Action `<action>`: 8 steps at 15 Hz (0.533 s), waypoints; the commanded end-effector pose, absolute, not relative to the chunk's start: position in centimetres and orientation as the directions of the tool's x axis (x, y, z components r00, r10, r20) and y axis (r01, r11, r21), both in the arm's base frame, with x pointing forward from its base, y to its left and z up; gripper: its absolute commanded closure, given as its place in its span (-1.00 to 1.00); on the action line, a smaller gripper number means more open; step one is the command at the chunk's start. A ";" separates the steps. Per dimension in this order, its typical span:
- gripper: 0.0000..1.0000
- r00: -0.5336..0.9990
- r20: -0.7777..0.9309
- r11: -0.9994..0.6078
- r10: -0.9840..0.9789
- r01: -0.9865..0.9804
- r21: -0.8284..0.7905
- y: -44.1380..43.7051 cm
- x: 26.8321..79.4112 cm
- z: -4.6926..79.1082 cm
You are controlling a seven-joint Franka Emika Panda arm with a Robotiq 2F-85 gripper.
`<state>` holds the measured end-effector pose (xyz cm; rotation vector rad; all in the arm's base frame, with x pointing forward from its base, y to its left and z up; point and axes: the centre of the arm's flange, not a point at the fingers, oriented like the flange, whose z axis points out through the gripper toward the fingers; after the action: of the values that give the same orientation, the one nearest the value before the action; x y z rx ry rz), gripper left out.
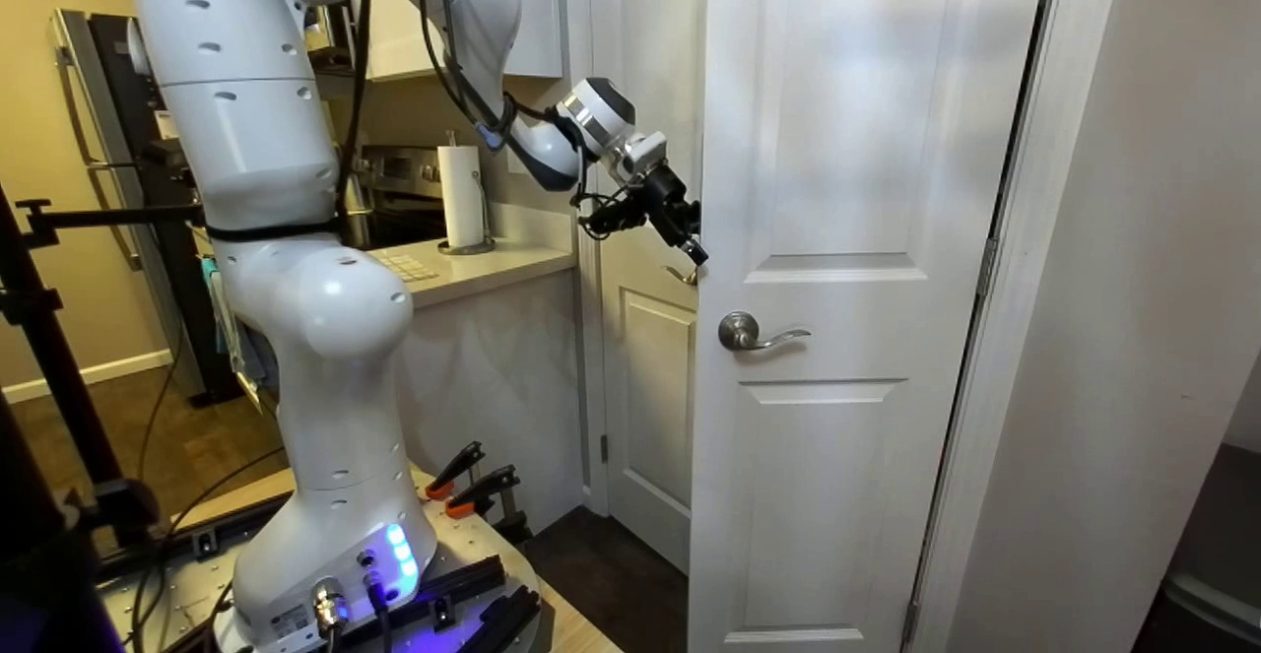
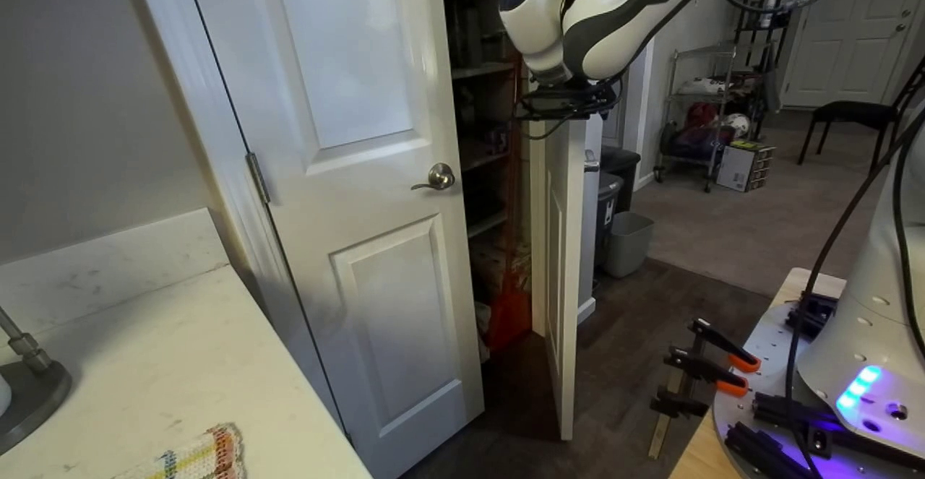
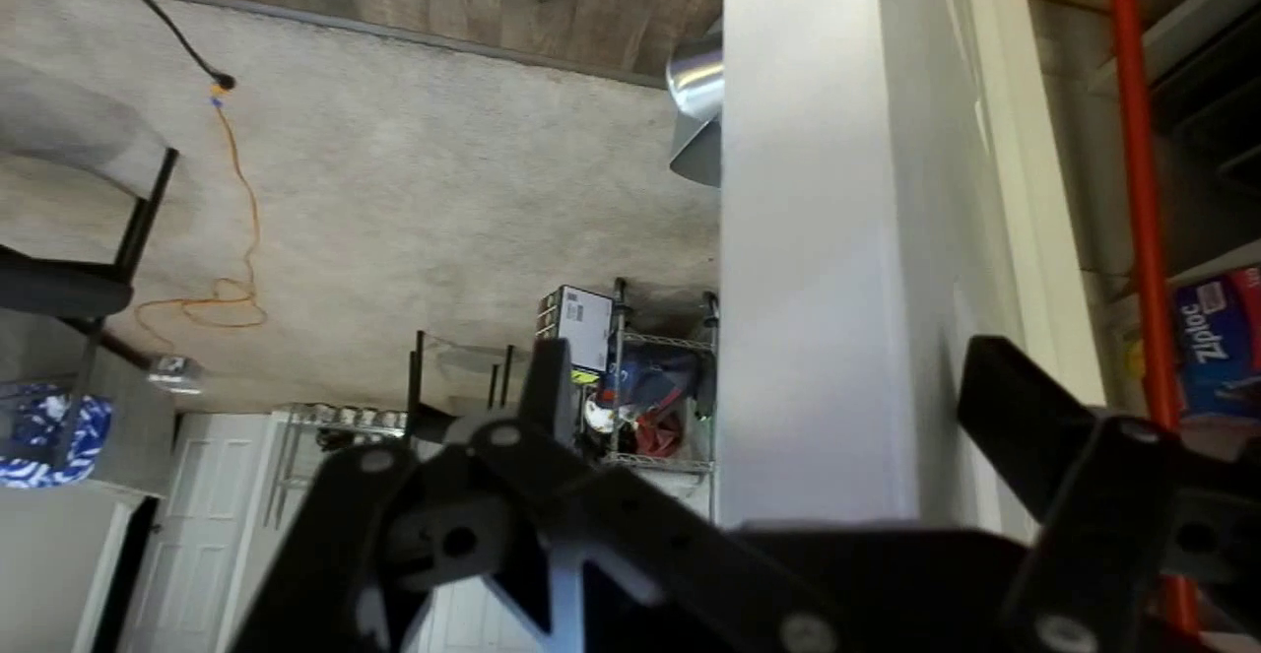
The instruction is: Open the door
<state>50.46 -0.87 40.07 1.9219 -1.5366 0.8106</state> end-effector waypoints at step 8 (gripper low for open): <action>-1.00 0.140 0.636 -0.023 -0.759 -0.982 0.188 -2.1 47.4 40.9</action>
<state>48.47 -1.75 40.59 1.8259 -1.6439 0.6159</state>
